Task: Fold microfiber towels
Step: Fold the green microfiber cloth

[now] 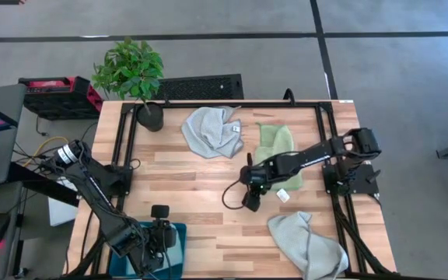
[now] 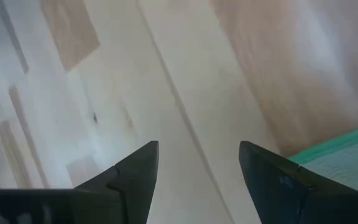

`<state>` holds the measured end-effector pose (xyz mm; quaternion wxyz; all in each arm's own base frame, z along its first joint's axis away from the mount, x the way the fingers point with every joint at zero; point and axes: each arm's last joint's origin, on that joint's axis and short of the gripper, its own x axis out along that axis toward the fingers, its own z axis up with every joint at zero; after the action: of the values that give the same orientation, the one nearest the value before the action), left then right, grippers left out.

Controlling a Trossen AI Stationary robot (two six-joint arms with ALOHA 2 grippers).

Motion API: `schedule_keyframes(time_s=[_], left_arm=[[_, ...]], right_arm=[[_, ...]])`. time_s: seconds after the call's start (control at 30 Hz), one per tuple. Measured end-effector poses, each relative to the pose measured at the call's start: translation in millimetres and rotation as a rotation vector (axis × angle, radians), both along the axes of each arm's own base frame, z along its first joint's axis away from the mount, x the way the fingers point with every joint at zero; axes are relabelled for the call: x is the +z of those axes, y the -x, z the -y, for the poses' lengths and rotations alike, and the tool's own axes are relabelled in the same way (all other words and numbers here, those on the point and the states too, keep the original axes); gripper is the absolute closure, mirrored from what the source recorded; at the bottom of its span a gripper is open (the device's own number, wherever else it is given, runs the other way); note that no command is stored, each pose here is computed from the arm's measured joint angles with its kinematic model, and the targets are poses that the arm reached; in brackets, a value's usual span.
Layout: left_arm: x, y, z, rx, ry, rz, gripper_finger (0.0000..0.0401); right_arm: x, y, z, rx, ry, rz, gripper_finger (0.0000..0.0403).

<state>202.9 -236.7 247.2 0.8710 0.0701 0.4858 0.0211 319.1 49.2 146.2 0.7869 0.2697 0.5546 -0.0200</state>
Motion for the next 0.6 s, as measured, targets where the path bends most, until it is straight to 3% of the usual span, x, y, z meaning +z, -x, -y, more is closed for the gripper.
schedule_keyframes(time_s=[0.33,0.5,0.6], left_arm=[[0,-4,-4,0.005,-0.006,-0.005,0.0285],[0,-6,-5,0.011,-0.007,-0.005,0.0285],[0,-7,-6,0.012,-0.006,-0.005,0.0285]], right_arm=[[8,17,-5,-0.149,0.17,-0.098,0.0154],[2,23,1,-0.245,0.286,-0.175,0.0154],[-6,22,5,-0.279,0.299,-0.207,0.0154]])
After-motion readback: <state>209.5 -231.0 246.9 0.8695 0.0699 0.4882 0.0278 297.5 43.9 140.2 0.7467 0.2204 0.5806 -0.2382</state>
